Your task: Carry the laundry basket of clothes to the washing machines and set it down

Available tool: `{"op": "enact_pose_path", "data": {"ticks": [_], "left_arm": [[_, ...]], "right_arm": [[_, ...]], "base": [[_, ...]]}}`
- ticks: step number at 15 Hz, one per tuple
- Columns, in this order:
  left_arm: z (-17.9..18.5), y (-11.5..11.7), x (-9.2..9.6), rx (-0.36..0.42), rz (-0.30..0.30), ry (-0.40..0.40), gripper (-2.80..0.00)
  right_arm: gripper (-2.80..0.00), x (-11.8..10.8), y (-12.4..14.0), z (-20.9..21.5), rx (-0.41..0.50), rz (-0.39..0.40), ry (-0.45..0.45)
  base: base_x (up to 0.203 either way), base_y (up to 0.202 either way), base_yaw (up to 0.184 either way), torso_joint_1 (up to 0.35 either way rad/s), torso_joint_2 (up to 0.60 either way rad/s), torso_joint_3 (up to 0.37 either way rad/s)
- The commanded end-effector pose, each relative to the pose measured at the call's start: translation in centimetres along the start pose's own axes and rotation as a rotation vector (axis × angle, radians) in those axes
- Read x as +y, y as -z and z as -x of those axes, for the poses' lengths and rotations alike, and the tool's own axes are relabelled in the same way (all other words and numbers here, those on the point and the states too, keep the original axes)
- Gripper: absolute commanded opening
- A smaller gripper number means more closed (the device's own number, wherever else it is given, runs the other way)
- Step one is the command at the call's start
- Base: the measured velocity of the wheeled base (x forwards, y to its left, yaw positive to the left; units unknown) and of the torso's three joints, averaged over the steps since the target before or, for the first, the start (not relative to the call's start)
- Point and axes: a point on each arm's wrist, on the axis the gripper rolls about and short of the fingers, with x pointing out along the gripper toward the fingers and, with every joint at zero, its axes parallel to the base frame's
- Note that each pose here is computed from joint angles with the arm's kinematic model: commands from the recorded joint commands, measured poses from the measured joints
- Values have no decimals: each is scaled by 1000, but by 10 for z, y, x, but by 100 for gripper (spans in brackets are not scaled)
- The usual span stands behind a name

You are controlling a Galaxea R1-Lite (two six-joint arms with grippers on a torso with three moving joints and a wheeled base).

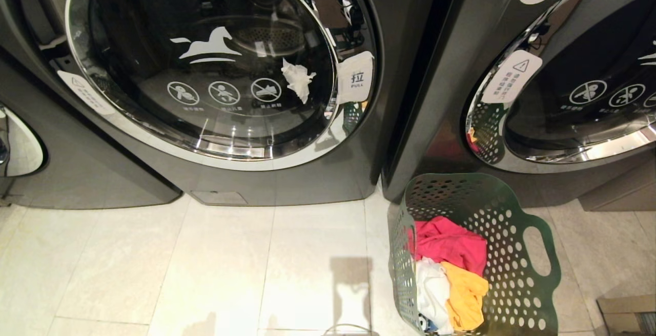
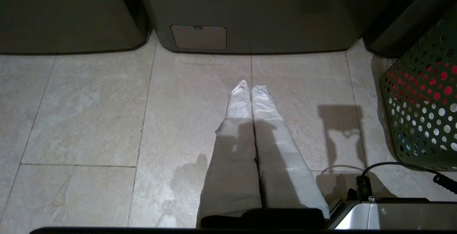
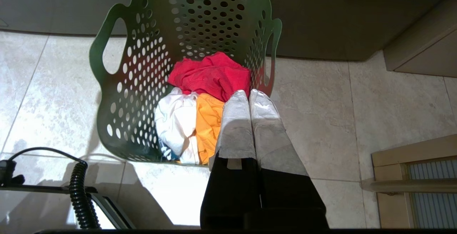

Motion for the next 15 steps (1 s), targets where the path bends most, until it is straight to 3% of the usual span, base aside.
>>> {"op": "enact_pose_path", "data": {"ticks": [1,15], "left_arm": [[0,0,0,2,0,0,-280],[0,0,0,1,0,0,-280]], "right_arm": [[-280,0,0,0,2,0,0],[-280,0,0,0,2,0,0]], "base": [[0,0,0,0,0,0],[0,0,0,0,0,0]]}}
